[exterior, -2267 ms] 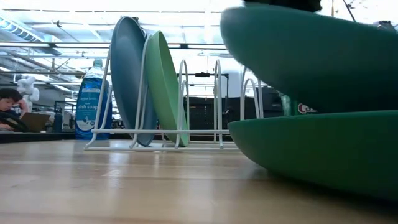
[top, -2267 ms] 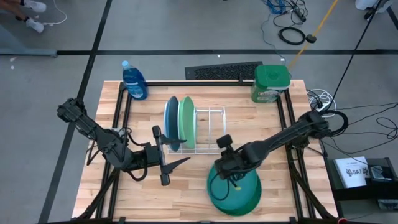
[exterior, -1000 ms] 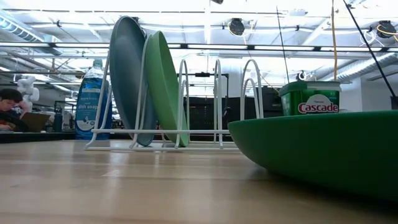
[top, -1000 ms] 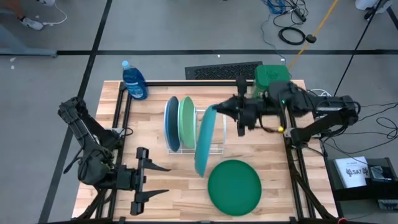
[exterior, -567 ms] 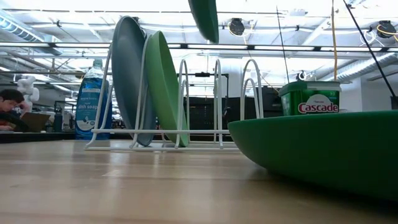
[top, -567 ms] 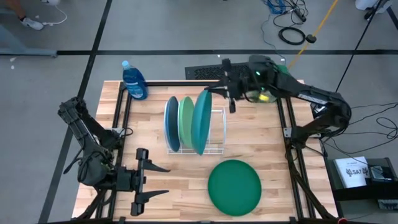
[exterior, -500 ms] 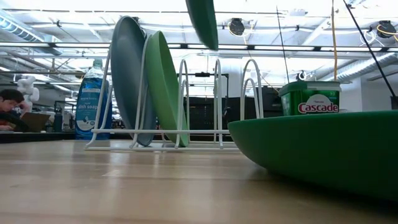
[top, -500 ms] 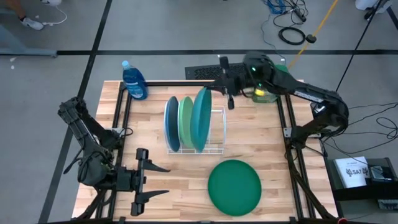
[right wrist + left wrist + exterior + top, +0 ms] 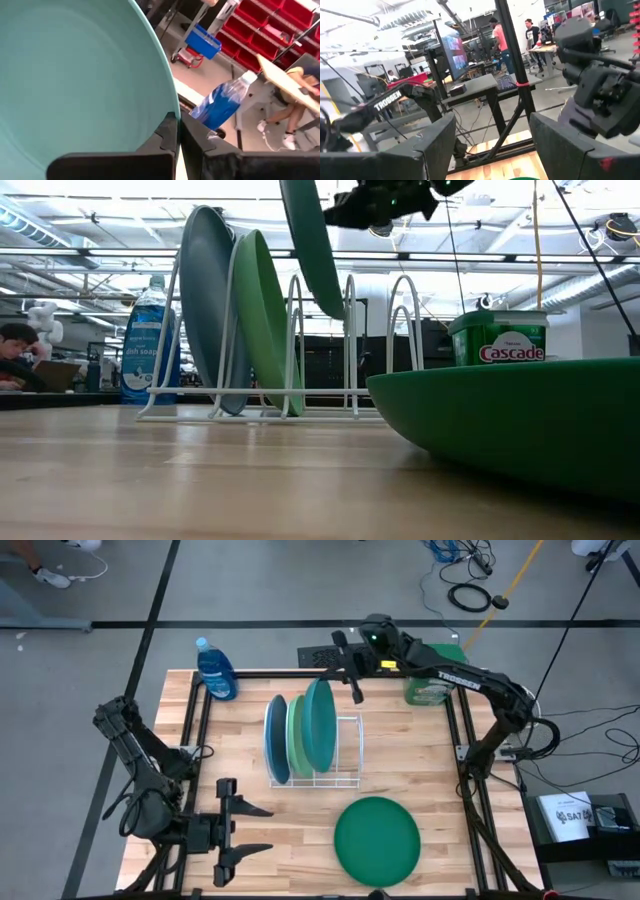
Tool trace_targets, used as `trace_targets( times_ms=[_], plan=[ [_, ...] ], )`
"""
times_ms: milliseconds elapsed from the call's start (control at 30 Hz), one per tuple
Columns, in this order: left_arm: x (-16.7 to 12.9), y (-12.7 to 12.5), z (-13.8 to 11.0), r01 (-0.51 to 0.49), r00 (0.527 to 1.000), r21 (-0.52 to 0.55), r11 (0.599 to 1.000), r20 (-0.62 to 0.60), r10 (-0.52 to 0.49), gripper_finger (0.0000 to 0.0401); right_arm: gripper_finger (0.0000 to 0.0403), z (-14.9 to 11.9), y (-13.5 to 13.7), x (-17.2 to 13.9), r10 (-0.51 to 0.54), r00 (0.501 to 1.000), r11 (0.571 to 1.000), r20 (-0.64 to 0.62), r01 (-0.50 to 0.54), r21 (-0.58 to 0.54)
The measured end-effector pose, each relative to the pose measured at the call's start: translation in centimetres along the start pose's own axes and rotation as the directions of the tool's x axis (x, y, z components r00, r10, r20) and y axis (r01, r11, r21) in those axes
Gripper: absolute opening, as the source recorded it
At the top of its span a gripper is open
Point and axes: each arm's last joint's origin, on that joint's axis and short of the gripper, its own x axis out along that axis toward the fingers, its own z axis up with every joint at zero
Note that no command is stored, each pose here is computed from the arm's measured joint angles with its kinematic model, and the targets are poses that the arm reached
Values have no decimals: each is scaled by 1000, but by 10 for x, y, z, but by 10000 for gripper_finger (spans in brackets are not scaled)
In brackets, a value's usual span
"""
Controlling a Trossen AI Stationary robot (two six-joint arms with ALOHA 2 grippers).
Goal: Sort dishes
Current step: Put the light blue plate in the dish rack
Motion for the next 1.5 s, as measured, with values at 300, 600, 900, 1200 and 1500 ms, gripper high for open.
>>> trace_targets(
  times_ms=[300,600,900,1200,1500],
  plan=[
    [0,1,0,-21,1000,83,996,-12,22,253,2,-33,-3,18,45,998,998,-43,-43,34],
    [1,3,-2,-91,994,89,992,-52,96,253,4,-57,3,30,109,988,991,-111,-99,92],
    [5,7,-4,-112,991,88,990,-59,118,253,26,-61,4,31,87,981,989,-175,-64,136],
    [5,8,-5,-115,991,91,989,-63,121,253,104,-58,11,38,69,968,988,-240,-33,149],
    [5,8,-5,-115,991,91,989,-62,121,253,151,-41,25,46,56,960,993,-273,-25,115]
  ],
)
